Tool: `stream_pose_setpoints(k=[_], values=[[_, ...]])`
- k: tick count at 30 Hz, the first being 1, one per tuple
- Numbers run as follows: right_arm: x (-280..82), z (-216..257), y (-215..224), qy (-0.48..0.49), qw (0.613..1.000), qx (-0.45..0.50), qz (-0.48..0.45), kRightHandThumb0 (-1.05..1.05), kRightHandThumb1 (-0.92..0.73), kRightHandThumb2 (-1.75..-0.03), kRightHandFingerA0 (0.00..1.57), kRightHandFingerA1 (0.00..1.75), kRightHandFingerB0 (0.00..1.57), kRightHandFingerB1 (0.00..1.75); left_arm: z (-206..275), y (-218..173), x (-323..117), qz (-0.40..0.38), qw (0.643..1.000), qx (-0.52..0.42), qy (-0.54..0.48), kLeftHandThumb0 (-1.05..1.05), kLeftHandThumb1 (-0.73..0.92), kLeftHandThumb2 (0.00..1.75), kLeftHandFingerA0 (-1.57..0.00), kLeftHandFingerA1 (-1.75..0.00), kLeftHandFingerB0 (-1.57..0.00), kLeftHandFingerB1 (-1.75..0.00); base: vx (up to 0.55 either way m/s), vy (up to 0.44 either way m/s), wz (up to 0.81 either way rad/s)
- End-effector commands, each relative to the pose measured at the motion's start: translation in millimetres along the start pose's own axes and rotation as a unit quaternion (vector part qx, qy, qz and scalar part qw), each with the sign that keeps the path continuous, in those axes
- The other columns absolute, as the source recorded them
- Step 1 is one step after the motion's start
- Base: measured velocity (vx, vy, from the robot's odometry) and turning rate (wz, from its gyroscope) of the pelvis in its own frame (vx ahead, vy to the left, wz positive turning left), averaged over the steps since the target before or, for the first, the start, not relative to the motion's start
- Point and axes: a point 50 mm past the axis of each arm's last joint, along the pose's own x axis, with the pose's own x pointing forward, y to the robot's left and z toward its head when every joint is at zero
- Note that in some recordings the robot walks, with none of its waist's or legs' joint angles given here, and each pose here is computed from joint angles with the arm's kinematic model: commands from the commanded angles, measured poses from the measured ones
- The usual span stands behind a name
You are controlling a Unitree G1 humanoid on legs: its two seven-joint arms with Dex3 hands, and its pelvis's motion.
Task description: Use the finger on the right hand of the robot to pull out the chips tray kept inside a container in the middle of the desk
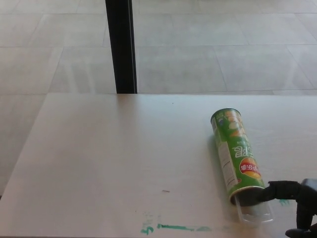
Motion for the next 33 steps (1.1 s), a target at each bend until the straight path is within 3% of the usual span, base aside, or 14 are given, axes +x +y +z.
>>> stream_pose_setpoints(k=[1,5,8,13,15,25,29,33], values=[[5.1,-1.6,1.9,0.025,1.0,-0.016,-0.001,-0.11,-0.54,-0.56,0.87,1.09,0.43,0.44,0.5,5.5,-1.2,0.007,1.0,0.001,0.002,-0.47,0.72,0.61,-0.61,-0.65,-0.57,-0.55,0.0,0.0,0.0],[6.7,1.9,8.2,0.024,0.999,-0.029,0.004,-0.11,-0.53,-0.55,0.87,1.06,0.44,0.44,0.0,5.7,-1.5,0.006,1.0,0.0,0.001,-0.47,0.72,0.62,-0.59,-0.65,-0.55,-0.54,0.0,0.0,0.0],[8.2,3.6,15.2,0.025,0.999,-0.031,0.01,-0.12,-0.53,-0.55,0.89,0.93,0.43,0.44,1.0,6.4,-1.5,0.005,1.0,-0.001,0.001,-0.46,0.72,0.62,-0.59,-0.64,-0.55,-0.53,0.0,0.0,0.0],[11.8,8.5,23.0,0.019,0.999,-0.031,0.021,-0.12,-0.54,-0.55,0.87,0.96,0.45,0.45,1.7,6.8,-1.8,0.004,1.0,0.003,-0.003,-0.48,0.72,0.61,-0.61,-0.66,-0.6,-0.58,0.0,0.0,0.0],[13.9,13.2,31.6,0.015,0.999,-0.03,0.025,-0.14,-0.54,-0.56,0.87,1.02,0.44,0.45,1.1,7.0,-1.6,0.007,1.0,-0.003,0.0,-0.47,0.71,0.61,-0.61,-0.66,-0.55,-0.54,0.0,0.0,0.0],[4.2,11.5,50.8,0.027,0.996,-0.053,0.066,-0.14,-0.55,-0.56,0.89,0.92,0.45,0.44,1.8,9.2,-2.3,0.008,1.0,0.004,-0.002,-0.47,0.72,0.62,-0.6,-0.64,-0.56,-0.54,0.0,0.0,0.0],[-3.7,7.0,58.0,0.024,0.996,-0.05,0.072,-0.11,-0.54,-0.56,0.9,1.07,0.47,0.47,0.5,8.6,-2.3,0.01,1.0,0.006,0.001,-0.47,0.72,0.62,-0.6,-0.64,-0.55,-0.53,0.0,0.0,0.0],[-10.6,3.9,58.2,0.027,0.995,-0.051,0.08,-0.13,-0.55,-0.56,0.88,1.05,0.46,0.45,0.1,10.2,-2.8,0.011,1.0,-0.001,0.0,-0.47,0.71,0.61,-0.63,-0.68,-0.59,-0.56,0.0,0.0,0.0]])
